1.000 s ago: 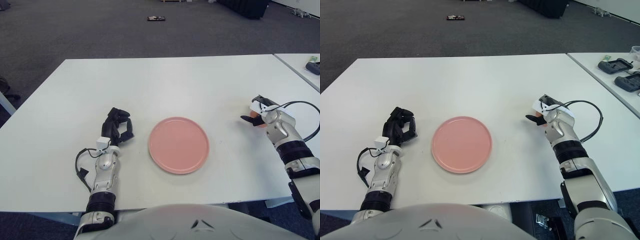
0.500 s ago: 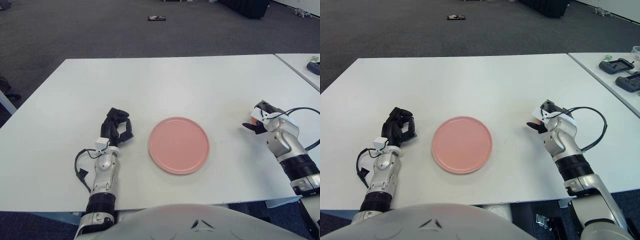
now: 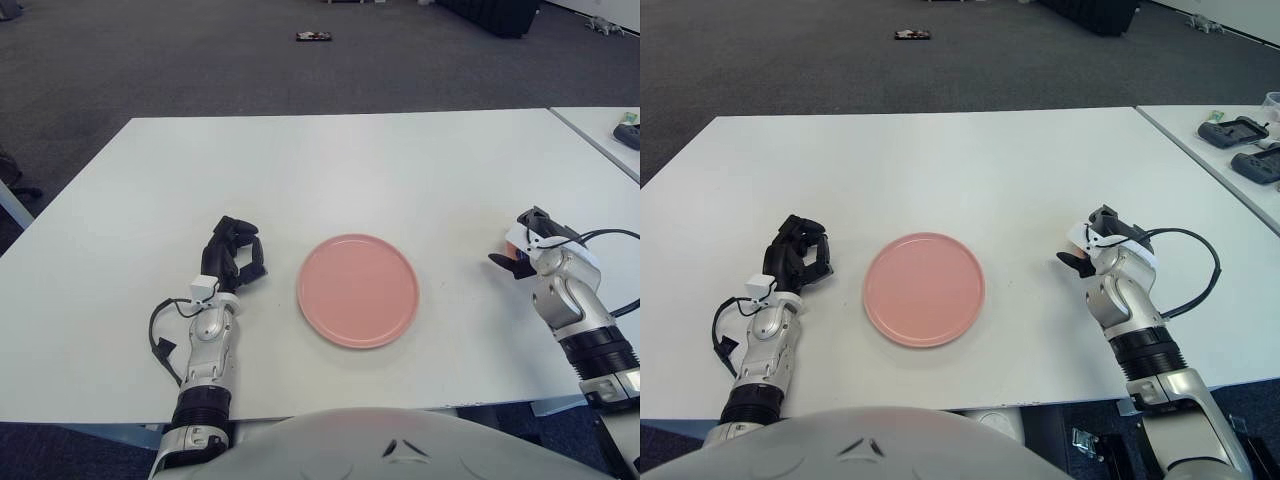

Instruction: Put the apple into the plate.

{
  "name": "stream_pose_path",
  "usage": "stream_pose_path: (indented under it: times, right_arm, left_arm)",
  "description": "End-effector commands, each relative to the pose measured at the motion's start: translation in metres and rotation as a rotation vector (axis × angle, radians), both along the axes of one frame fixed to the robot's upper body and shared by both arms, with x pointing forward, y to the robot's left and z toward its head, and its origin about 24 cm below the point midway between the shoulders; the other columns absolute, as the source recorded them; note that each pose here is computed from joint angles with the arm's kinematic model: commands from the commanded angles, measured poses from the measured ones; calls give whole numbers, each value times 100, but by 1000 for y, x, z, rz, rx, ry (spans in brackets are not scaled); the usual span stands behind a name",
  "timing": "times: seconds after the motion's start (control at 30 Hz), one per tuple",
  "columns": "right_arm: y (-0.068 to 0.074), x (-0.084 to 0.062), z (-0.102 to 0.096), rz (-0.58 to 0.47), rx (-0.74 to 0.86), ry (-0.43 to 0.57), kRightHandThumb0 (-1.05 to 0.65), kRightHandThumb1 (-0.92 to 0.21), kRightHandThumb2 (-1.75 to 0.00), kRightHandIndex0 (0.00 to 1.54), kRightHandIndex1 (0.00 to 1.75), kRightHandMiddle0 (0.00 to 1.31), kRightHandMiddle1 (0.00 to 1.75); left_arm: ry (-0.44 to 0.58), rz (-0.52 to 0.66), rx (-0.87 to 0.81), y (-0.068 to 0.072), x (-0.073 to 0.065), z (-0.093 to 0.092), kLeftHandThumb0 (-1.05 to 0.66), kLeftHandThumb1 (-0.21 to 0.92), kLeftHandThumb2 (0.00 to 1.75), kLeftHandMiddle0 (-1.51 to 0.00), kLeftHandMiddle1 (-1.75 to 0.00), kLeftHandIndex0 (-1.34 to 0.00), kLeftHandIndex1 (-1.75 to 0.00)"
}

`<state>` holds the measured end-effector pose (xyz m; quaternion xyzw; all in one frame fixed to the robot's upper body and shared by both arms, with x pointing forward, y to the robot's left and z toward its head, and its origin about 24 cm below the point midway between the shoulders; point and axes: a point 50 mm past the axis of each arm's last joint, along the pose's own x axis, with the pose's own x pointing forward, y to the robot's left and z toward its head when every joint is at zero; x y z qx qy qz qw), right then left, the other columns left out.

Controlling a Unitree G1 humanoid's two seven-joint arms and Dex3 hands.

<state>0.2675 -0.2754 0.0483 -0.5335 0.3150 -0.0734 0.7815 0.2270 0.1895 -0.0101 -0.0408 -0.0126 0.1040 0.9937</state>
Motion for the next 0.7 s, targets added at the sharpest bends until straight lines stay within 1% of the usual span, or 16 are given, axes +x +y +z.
stream_pose_path:
  times: [0.0, 0.03, 0.1, 0.2, 0.23, 0.27, 0.3, 0.37, 0.4, 0.5, 0.6, 0.67]
  right_arm:
    - [3, -12, -20, -56, 58, 62, -68, -28, -114, 0, 145, 0, 145]
    - [2, -12, -20, -68, 51, 51, -67, -27, -116, 0, 149, 0, 151]
    - [2, -12, -20, -81, 34, 32, -58, -26, -121, 6, 164, 11, 165]
    - [4, -10, -20, -91, -4, 3, -49, -38, -117, 18, 171, 38, 171]
    - [4, -9, -20, -95, -16, -7, -39, -36, -120, 25, 172, 41, 171]
    - [4, -9, -20, -98, -23, -14, -25, -33, -126, 34, 173, 46, 171]
    - [5, -8, -19, -106, -34, -36, -16, -31, -129, 40, 174, 49, 171]
    - [5, -8, -19, -116, -43, -72, -9, -23, -140, 54, 174, 52, 173]
    - [5, -7, -20, -124, -45, -106, -6, -19, -145, 60, 173, 54, 173]
    - [4, -7, -22, -142, -39, -163, -2, -5, -159, 81, 167, 60, 174]
    - [3, -7, -23, -165, -18, -219, -1, 2, -166, 90, 162, 64, 174]
    - [3, -7, -24, -170, -15, -243, -1, 4, -167, 92, 160, 65, 175]
  left_arm:
    - [27, 0, -10, 0, -2, -5, -46, 38, 125, -97, -175, -56, -175]
    - [26, 0, -9, 0, -2, -5, -46, 38, 125, -97, -175, -56, -175]
    - [23, -1, -7, 0, -2, -5, -46, 38, 125, -97, -175, -56, -175]
    - [20, -1, -6, 0, -2, -4, -46, 38, 125, -97, -175, -56, -175]
    - [20, -1, -7, 0, -2, -4, -46, 38, 125, -97, -175, -56, -175]
    - [20, -2, -7, 0, -2, -4, -46, 38, 125, -97, -175, -56, -175]
    - [20, -1, -9, 0, -2, -4, -46, 38, 125, -97, -175, -55, -175]
    - [21, -1, -10, 0, -2, -4, -46, 38, 125, -97, -175, -55, -175]
    - [23, 0, -11, 1, -2, -4, -46, 38, 125, -97, -175, -55, -175]
    - [26, 0, -13, 1, -2, -5, -45, 39, 124, -97, -175, -55, -175]
    - [28, 3, -14, 1, -2, -5, -45, 39, 124, -96, -175, -55, -175]
    - [28, 3, -15, 2, -2, -4, -45, 39, 124, -95, -175, -55, -175]
